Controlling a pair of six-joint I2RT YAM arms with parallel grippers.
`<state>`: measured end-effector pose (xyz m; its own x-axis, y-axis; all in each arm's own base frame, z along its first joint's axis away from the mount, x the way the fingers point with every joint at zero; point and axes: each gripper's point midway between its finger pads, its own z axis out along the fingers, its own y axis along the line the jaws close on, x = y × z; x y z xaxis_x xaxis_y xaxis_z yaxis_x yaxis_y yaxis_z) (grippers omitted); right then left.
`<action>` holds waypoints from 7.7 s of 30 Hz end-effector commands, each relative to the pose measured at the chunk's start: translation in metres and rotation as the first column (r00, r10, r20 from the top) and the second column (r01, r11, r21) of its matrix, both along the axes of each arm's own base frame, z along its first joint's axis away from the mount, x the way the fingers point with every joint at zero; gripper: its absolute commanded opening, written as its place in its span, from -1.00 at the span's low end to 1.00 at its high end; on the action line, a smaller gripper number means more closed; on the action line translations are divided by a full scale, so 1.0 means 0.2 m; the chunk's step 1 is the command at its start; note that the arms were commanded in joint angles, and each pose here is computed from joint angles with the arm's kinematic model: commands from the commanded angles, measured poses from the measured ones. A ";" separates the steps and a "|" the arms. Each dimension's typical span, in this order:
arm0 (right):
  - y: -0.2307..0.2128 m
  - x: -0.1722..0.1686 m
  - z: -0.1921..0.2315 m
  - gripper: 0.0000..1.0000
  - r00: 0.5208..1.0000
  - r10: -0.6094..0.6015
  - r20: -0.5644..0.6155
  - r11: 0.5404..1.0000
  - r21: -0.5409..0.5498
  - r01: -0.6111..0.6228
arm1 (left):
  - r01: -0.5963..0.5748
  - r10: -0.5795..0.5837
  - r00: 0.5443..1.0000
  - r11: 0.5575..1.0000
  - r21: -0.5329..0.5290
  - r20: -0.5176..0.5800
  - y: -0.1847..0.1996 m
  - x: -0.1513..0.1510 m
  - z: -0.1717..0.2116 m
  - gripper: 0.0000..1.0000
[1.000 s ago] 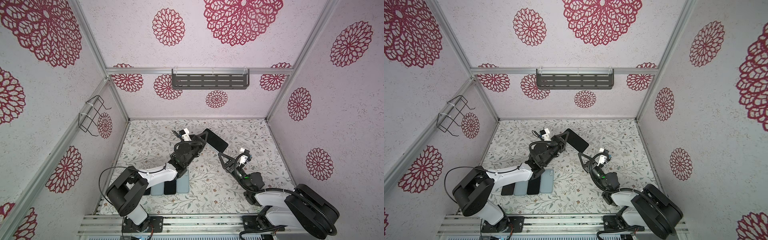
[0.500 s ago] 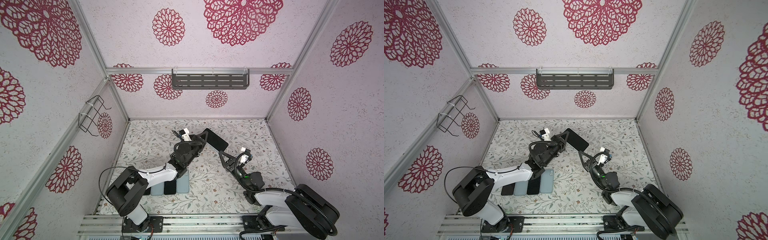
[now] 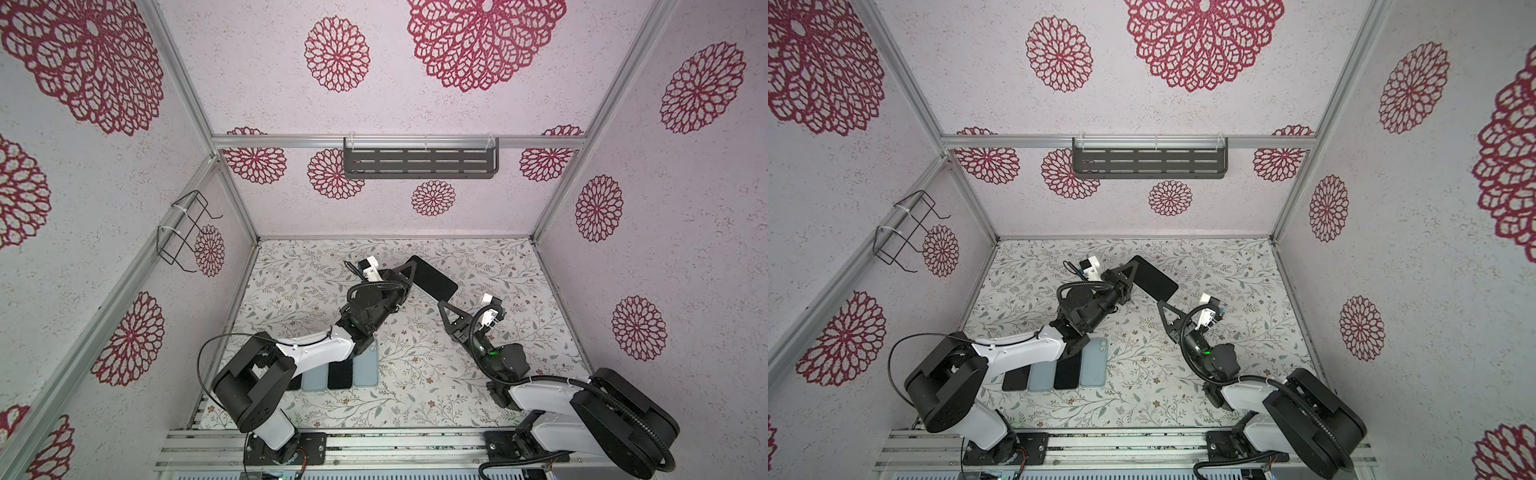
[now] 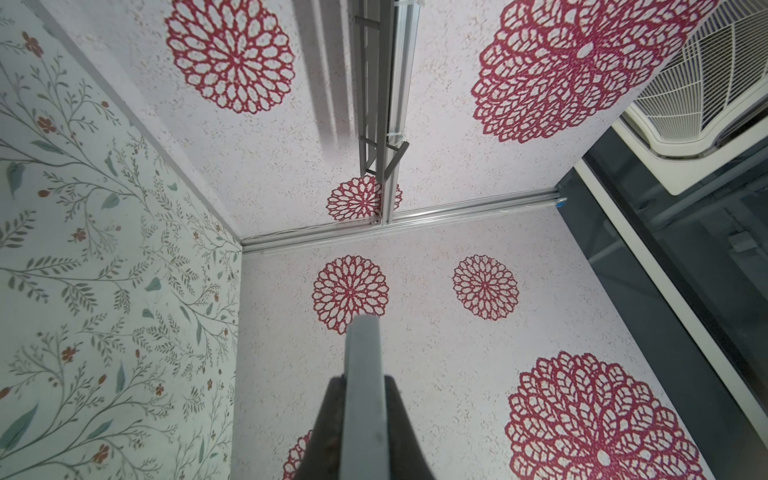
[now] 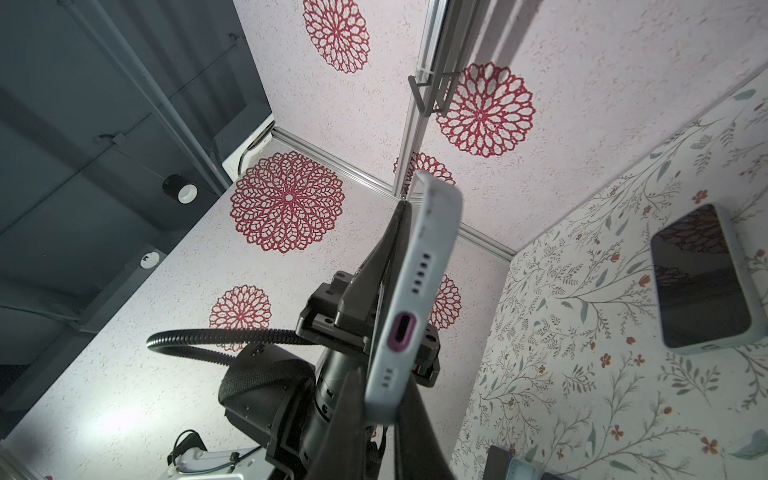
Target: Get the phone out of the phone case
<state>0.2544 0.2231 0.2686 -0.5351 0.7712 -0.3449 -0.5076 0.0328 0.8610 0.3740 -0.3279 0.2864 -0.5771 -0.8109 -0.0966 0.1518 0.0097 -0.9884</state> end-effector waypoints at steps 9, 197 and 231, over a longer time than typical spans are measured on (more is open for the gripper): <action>0.03 -0.02 -0.22 -1.00 0.913 0.001 0.407 0.710 -0.644 0.286 | 0.209 -0.216 0.975 0.972 -0.111 -0.051 -0.10 -0.08 0.16 -1.00; 0.12 -0.32 0.51 -0.79 0.791 0.429 0.436 0.903 -0.172 -0.395 | 0.735 -0.747 0.663 0.636 -0.235 0.050 -0.06 -0.17 0.18 -1.00; 0.12 -0.17 0.52 -0.73 0.816 0.364 0.449 0.932 -0.173 -0.320 | 0.775 -0.804 0.595 0.577 -0.259 -0.013 -0.29 -0.22 0.03 -1.00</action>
